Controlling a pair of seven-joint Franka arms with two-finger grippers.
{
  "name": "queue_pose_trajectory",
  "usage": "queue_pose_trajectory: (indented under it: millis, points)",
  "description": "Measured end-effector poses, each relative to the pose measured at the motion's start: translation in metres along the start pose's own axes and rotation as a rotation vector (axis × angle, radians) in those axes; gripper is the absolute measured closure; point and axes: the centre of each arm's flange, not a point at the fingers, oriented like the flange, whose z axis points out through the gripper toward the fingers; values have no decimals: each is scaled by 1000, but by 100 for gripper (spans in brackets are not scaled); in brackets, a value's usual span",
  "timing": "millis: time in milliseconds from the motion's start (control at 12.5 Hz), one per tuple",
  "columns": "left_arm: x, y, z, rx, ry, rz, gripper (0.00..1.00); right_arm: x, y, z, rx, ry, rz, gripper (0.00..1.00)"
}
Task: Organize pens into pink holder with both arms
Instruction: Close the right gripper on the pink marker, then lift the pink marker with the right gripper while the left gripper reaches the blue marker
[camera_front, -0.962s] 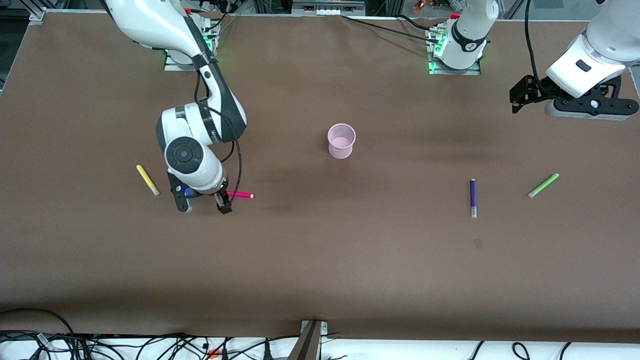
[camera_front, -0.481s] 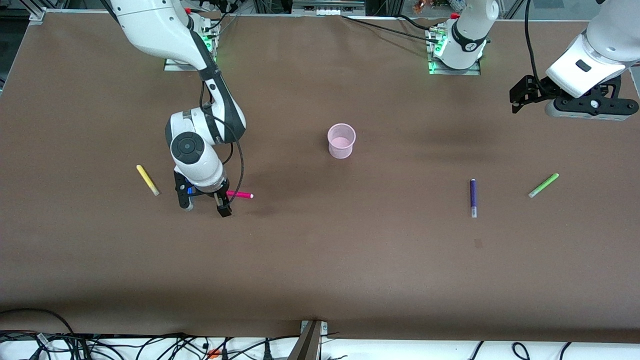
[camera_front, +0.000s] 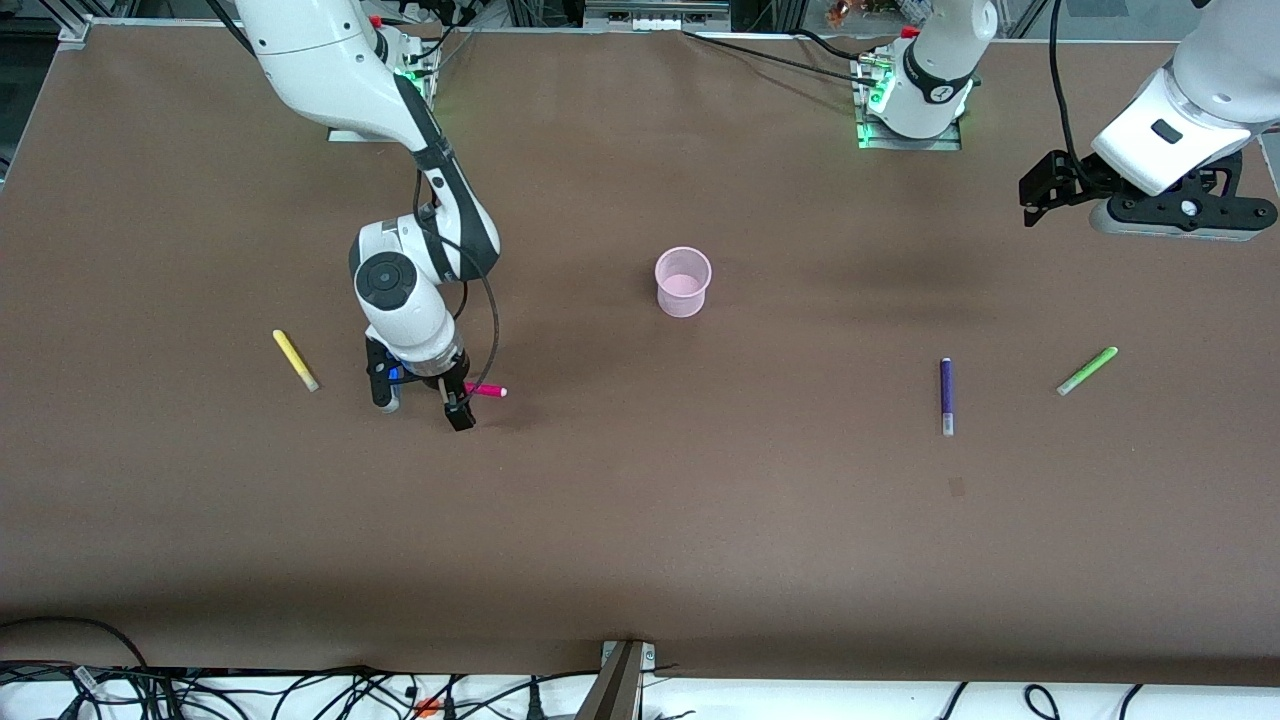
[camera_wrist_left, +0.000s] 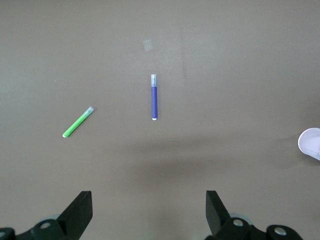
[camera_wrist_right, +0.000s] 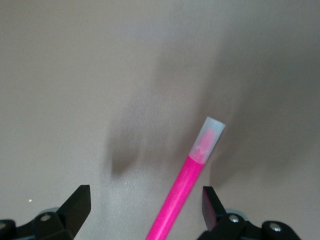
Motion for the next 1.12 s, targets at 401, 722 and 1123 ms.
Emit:
queue_pose_trajectory:
  millis: [401,722,1123]
  points:
    - [0,0,0,0,0,0,0,-7,4,3,5,-19,14,16]
    - [0,0,0,0,0,-1,0,-26,6,2,10,-64,35,17]
    - [0,-1,0,0,0,-3,0,-26,6,3,9,-65,35,19]
